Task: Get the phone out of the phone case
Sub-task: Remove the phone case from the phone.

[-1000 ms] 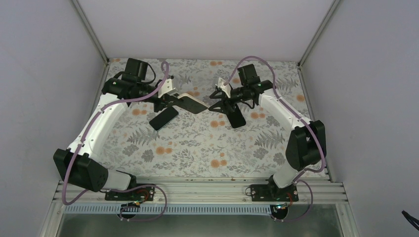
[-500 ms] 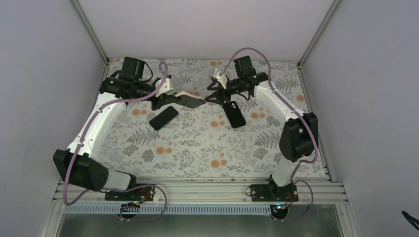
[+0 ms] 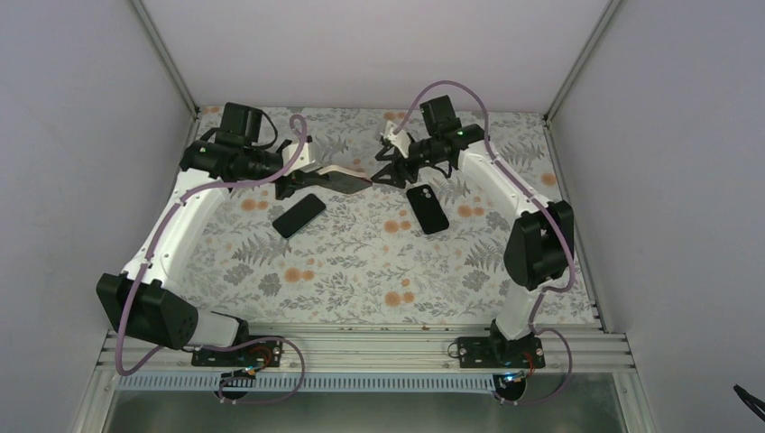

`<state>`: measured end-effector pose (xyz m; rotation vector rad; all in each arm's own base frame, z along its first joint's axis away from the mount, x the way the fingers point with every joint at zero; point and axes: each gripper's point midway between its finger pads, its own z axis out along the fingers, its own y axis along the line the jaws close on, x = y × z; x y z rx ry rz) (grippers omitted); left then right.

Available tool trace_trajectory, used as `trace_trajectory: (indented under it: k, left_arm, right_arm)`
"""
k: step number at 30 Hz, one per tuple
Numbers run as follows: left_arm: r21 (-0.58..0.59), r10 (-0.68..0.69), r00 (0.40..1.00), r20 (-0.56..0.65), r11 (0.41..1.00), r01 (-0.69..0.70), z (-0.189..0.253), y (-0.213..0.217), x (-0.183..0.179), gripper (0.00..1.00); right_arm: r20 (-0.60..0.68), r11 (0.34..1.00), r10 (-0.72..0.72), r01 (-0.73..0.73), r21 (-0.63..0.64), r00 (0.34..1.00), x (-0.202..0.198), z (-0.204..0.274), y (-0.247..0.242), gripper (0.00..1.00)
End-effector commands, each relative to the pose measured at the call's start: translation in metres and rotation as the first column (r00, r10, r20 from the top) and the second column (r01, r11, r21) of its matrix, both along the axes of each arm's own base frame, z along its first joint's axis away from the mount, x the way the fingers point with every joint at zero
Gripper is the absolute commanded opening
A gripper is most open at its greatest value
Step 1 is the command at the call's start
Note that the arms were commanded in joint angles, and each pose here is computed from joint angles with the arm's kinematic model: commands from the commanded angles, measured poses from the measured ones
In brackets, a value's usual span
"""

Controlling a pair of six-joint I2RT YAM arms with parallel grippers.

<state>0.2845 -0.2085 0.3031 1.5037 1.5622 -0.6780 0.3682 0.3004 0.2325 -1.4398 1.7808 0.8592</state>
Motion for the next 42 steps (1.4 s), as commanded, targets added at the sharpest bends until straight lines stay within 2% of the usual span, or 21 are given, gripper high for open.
trace_trajectory:
  k: [1, 10, 13, 15, 18, 21, 23, 24, 27, 28, 31, 32, 34, 35, 38, 42]
  left_arm:
    - [-0.162, -0.176, 0.975, -0.138, 0.975, 0.153, 0.015, -0.022, -0.047, 0.02]
    - [-0.167, -0.152, 0.981, -0.122, 0.977, 0.131, 0.02, -0.023, -0.041, 0.02]
    - [-0.167, -0.14, 0.983, -0.116, 0.979, 0.12, 0.02, -0.023, -0.038, 0.02]
    - [-0.147, -0.111, 0.988, -0.107, 0.985, 0.095, 0.016, -0.022, -0.032, 0.02]
    - [-0.109, -0.046, 0.996, -0.08, 0.993, 0.038, 0.003, -0.019, -0.019, 0.02]
    - [-0.084, -0.006, 0.998, -0.063, 0.996, 0.001, -0.008, -0.019, -0.012, 0.02]
    - [-0.068, 0.02, 0.998, -0.052, 0.997, -0.023, -0.012, -0.018, -0.006, 0.02]
    - [-0.063, 0.038, 0.998, -0.044, 0.997, -0.041, -0.012, -0.017, -0.003, 0.02]
    - [-0.054, 0.084, 0.996, -0.011, 0.995, -0.084, -0.008, -0.014, 0.006, 0.03]
    - [-0.047, 0.101, 0.995, 0.0, 0.994, -0.101, -0.007, -0.012, 0.008, 0.06]
    - [-0.02, 0.138, 0.99, 0.023, 0.99, -0.138, -0.004, -0.007, 0.012, 0.25]
    - [-0.007, 0.143, 0.989, 0.027, 0.99, -0.143, -0.004, -0.006, 0.012, 0.32]
    - [0.025, 0.16, 0.987, 0.029, 0.987, -0.161, -0.005, -0.002, 0.013, 0.58]
    - [0.041, 0.174, 0.984, 0.032, 0.984, -0.175, -0.005, 0.001, 0.015, 0.67]
    - [0.062, 0.221, 0.972, 0.083, 0.972, -0.227, 0.004, 0.009, 0.019, 0.78]
    - [-0.008, 0.302, 0.93, 0.209, 0.952, -0.307, 0.04, 0.018, 0.025, 0.91]
  right_arm:
    - [0.147, 0.992, 0.099, -0.109, 0.057, 0.984, -0.027, 0.028, 0.035, 0.71]
    - [0.082, 0.951, 0.252, -0.262, 0.161, 0.964, -0.082, 0.057, 0.07, 0.72]
    - [0.016, 0.921, 0.345, -0.342, 0.189, 0.938, -0.104, 0.053, 0.083, 0.73]
    - [-0.062, 0.874, 0.451, -0.426, 0.231, 0.891, -0.126, 0.053, 0.09, 0.74]
    - [-0.153, 0.779, 0.607, -0.545, 0.309, 0.78, -0.167, 0.054, 0.096, 0.75]
    - [-0.166, 0.728, 0.673, -0.606, 0.32, 0.721, -0.198, 0.059, 0.108, 0.74]
    - [-0.167, 0.721, 0.679, -0.608, 0.331, 0.715, -0.203, 0.063, 0.111, 0.69]
    - [-0.168, 0.723, 0.678, -0.606, 0.333, 0.716, -0.203, 0.064, 0.111, 0.63]
    - [-0.183, 0.753, 0.647, -0.583, 0.304, 0.74, -0.195, 0.058, 0.112, 0.37]
    - [-0.184, 0.763, 0.635, -0.573, 0.3, 0.75, -0.191, 0.058, 0.111, 0.29]
    - [-0.193, 0.794, 0.591, -0.522, 0.312, 0.783, -0.171, 0.062, 0.097, 0.08]
    - [-0.196, 0.806, 0.571, -0.5, 0.317, 0.797, -0.162, 0.063, 0.091, 0.04]
    - [-0.193, 0.835, 0.518, -0.444, 0.325, 0.833, -0.141, 0.068, 0.074, 0.03]
    - [-0.192, 0.851, 0.484, -0.409, 0.329, 0.854, -0.128, 0.07, 0.064, 0.03]
    - [-0.203, 0.903, 0.357, -0.282, 0.323, 0.912, -0.089, 0.071, 0.034, 0.03]
    - [-0.195, 0.957, 0.121, -0.062, 0.284, 0.973, -0.037, 0.072, -0.005, 0.03]
